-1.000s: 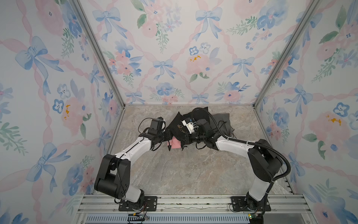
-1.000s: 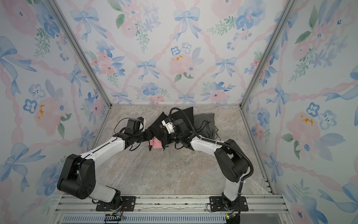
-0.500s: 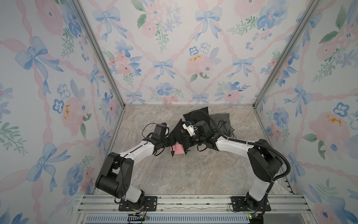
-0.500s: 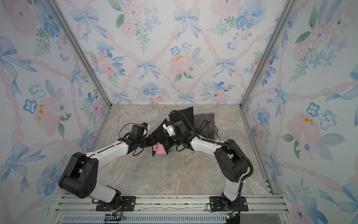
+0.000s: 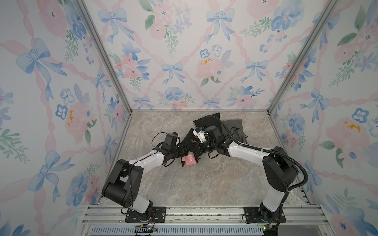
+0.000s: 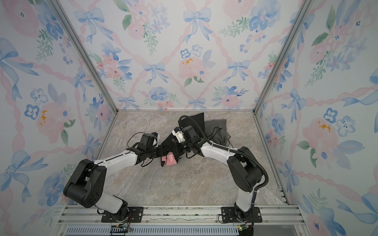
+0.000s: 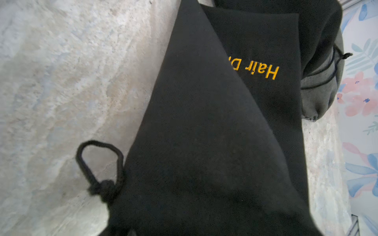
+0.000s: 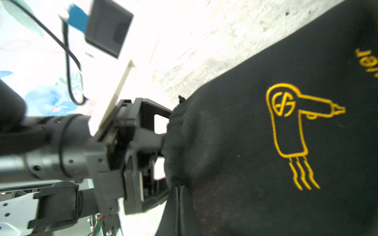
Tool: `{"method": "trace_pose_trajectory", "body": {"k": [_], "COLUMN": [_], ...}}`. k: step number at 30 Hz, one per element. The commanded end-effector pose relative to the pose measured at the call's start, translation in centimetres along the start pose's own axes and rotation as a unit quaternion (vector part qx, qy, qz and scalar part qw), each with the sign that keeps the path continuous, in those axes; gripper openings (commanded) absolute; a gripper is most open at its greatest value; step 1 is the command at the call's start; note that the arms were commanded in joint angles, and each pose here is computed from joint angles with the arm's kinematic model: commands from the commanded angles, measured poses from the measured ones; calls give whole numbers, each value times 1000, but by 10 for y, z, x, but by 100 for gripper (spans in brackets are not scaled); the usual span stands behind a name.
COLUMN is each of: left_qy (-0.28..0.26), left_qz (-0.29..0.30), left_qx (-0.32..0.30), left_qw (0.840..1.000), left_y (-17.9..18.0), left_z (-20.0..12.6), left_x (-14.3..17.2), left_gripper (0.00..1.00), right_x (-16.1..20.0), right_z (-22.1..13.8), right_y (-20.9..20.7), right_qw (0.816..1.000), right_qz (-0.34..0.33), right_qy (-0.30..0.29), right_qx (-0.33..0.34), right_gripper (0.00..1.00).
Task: Pack away hair dryers
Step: Place the hair dryer in the drawstring bag, then adjust the drawstring bag at the center of the board.
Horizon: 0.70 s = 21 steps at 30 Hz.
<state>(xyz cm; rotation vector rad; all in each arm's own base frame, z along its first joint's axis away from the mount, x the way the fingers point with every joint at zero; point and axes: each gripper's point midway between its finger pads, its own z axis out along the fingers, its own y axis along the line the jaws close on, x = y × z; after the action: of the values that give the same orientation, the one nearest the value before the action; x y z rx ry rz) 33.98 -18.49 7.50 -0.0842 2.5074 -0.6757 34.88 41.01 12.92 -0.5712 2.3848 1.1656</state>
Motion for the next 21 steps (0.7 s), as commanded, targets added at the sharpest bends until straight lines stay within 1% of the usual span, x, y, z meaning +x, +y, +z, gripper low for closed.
{"method": "trace_pose_trajectory", "body": {"k": [1,3,7,10,12,14,18,21], "left_qy": [-32,-46,-68,-78,-87,-79,-75,-76], "left_qz": [12,14,18,18,17,12,9,8], "left_qx": [18,25,39,42,44,33,27,24], "left_qw": [999,999,997,996,995,996,997,997], "left_y": [-10,-13,-18,-17,-18,-8,-3,0], "left_z": [-17,-27,-45,-53,-59,-56,-54,-54], "left_x": [-12,-17,-23,-23,-25,-14,-10,-9], "left_gripper": [72,75,77,77,77,77,78,78], "right_x": [-20,-33,-56,-70,-78,-85,-88,-91], "right_z": [-11,-17,-24,-28,-31,-33,-31,-31], "right_y": [3,5,12,9,2,-6,-20,-33], "right_qw": [1000,999,997,997,995,994,992,988], "right_qz": [26,41,61,67,89,99,117,143], "right_qy": [-12,-24,-37,-43,-49,-53,-53,-63], "right_qx": [4,-2,-19,-20,-17,-14,-8,-5], "right_gripper": [0,0,0,0,0,0,0,0]}}
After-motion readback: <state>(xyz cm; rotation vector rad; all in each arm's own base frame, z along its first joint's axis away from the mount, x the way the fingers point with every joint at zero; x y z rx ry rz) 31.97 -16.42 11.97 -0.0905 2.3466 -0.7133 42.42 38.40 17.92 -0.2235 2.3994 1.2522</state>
